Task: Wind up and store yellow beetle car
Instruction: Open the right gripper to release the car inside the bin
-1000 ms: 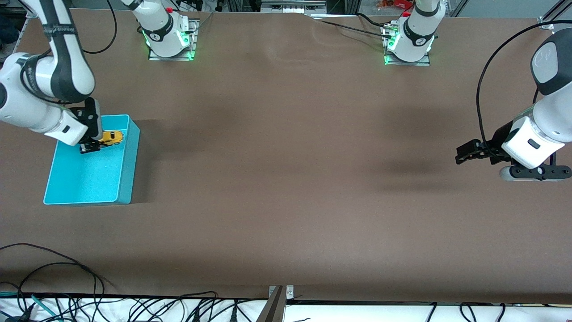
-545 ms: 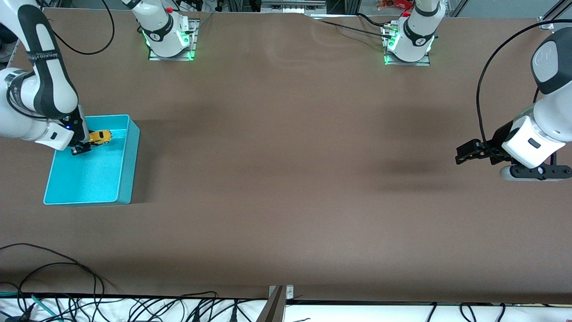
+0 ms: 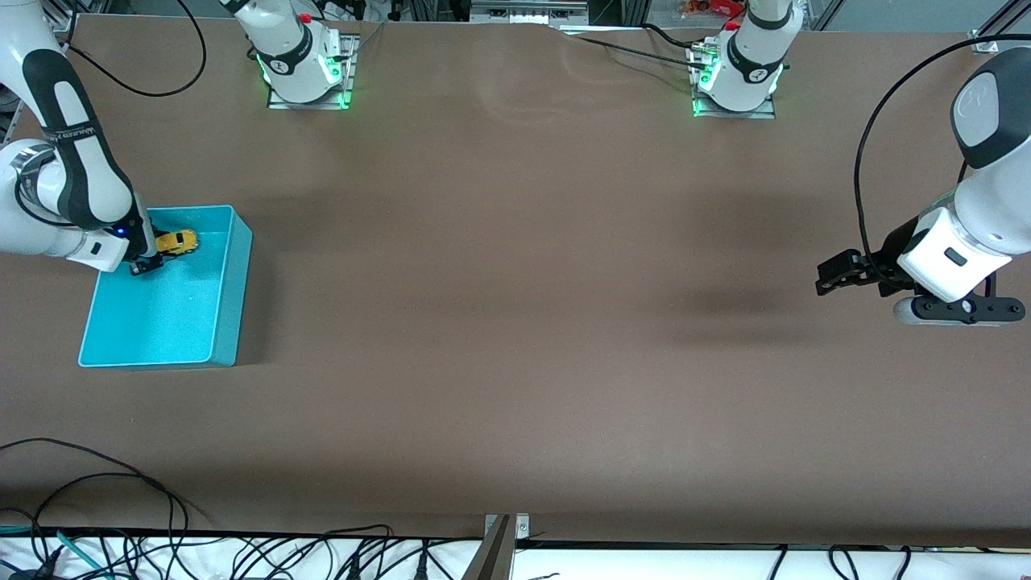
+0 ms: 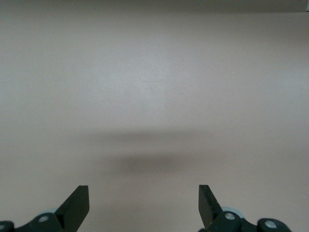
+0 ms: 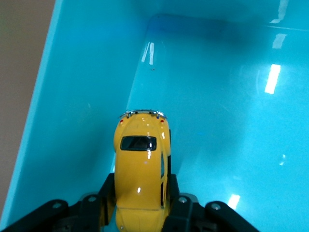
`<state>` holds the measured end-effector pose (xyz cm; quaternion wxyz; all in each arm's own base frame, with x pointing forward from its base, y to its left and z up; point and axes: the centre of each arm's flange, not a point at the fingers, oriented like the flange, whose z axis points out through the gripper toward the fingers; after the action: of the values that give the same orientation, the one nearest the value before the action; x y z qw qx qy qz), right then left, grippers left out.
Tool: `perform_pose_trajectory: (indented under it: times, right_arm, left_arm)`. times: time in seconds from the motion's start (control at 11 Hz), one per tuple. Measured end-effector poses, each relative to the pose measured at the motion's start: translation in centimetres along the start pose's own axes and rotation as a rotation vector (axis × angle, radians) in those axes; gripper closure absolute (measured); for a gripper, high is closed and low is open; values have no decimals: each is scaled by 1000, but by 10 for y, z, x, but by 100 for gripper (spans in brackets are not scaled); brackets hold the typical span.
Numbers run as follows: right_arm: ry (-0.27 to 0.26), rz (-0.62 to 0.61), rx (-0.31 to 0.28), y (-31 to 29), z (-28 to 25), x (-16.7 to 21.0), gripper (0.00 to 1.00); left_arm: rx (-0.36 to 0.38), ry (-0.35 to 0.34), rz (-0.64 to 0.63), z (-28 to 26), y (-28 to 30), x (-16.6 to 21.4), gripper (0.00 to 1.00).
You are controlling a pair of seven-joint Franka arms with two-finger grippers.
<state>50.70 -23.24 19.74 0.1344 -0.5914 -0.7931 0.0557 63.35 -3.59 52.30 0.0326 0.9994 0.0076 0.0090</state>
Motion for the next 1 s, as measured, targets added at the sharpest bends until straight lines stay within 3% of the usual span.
perform_pose_trajectory:
  times: [0.09,0.18,0.45,0.73,1.0]
  right_arm:
    - [-3,0,-3,1,-2,-1,52]
    - [-4,3,-5,1,-3,-3,42]
    - [-17,19,-23,7,-13,-11,2]
    - [-5,59,-13,28,-46,-3,0]
    - [-26,202,-70,60,-90,22,0]
  left_arm:
    - [0,0,0,0,0,0,0]
    - [0,0,0,0,0,0,0]
    - [0,0,1,0,1,0,0]
    - [0,1,1,0,1,0,0]
    - [0,1,1,-1,1,0,0]
